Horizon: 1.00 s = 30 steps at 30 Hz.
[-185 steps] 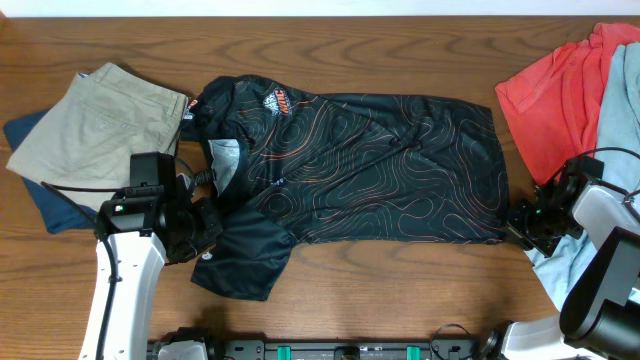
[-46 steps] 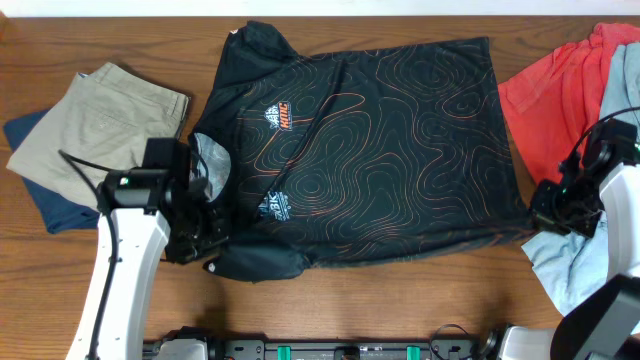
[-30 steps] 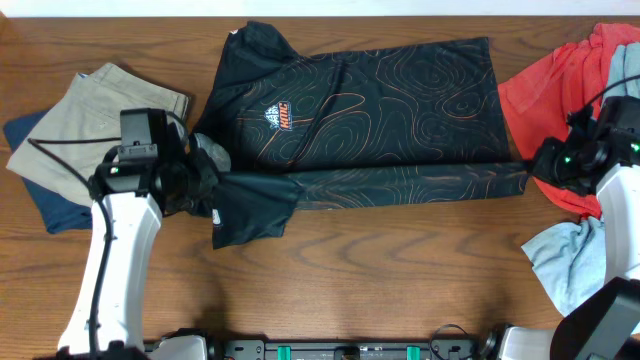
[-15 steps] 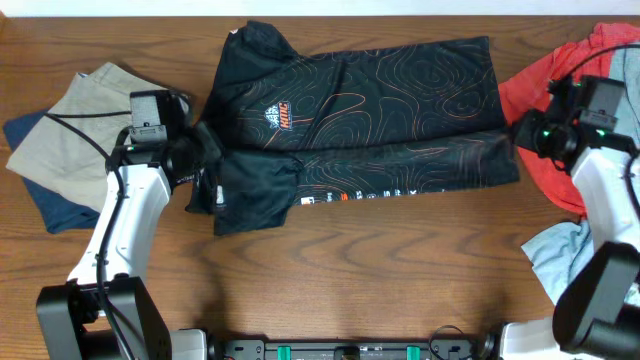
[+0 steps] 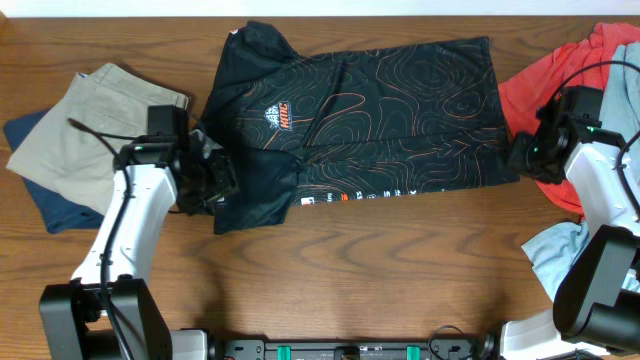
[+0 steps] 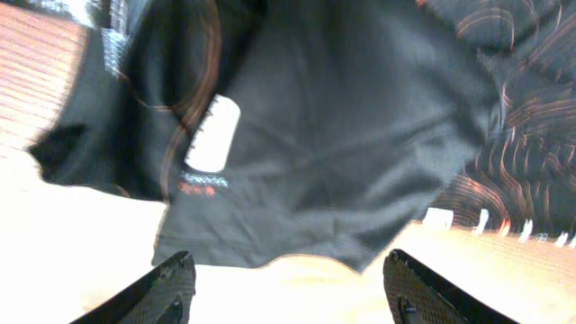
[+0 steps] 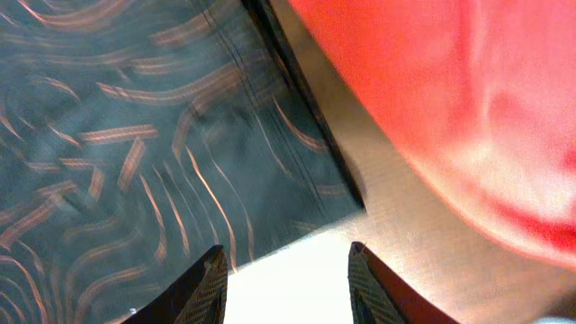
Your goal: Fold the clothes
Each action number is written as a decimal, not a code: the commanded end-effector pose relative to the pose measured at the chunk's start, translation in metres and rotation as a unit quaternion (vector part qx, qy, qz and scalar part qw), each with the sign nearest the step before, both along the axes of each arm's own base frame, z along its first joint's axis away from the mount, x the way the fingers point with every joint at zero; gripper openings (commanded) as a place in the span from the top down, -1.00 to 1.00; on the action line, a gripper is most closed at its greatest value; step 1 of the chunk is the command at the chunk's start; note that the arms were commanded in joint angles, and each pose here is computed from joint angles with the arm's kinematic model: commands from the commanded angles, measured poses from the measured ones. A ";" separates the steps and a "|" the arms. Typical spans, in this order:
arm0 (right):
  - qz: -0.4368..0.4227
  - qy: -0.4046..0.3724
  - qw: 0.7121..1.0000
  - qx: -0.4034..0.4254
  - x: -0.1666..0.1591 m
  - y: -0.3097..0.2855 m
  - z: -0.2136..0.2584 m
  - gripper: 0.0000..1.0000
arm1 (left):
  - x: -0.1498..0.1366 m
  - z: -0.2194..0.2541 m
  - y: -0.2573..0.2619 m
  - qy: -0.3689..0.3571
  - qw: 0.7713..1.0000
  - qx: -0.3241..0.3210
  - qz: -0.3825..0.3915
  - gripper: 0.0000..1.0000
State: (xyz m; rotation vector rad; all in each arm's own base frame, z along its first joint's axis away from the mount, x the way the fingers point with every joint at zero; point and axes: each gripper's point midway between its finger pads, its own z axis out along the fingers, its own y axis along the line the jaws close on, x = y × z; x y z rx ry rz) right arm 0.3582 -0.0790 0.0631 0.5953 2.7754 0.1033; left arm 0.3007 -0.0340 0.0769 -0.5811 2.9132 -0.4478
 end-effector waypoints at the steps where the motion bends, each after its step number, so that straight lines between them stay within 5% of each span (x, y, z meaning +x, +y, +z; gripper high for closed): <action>1: -0.006 0.034 0.999 -0.010 -0.014 -0.001 -0.008 0.16 | -0.007 -0.001 -0.017 0.000 0.998 0.005 -0.056 -0.37; 14: -0.003 0.094 0.996 0.009 -0.047 0.009 -0.024 0.14 | -0.054 -0.050 -0.077 0.023 0.979 0.054 -0.193 -0.39; 22: -0.002 0.098 0.995 0.012 -0.049 0.011 -0.024 0.14 | -0.052 -0.077 -0.091 0.008 0.968 0.094 -0.234 -0.38; 25: -0.002 0.099 0.995 0.013 -0.049 0.011 -0.024 0.14 | -0.050 -0.088 -0.085 0.016 0.964 0.120 -0.235 -0.07; 30: -0.002 0.098 0.995 0.014 -0.049 0.011 -0.024 0.16 | -0.042 -0.091 -0.075 0.011 0.961 0.156 -0.227 0.87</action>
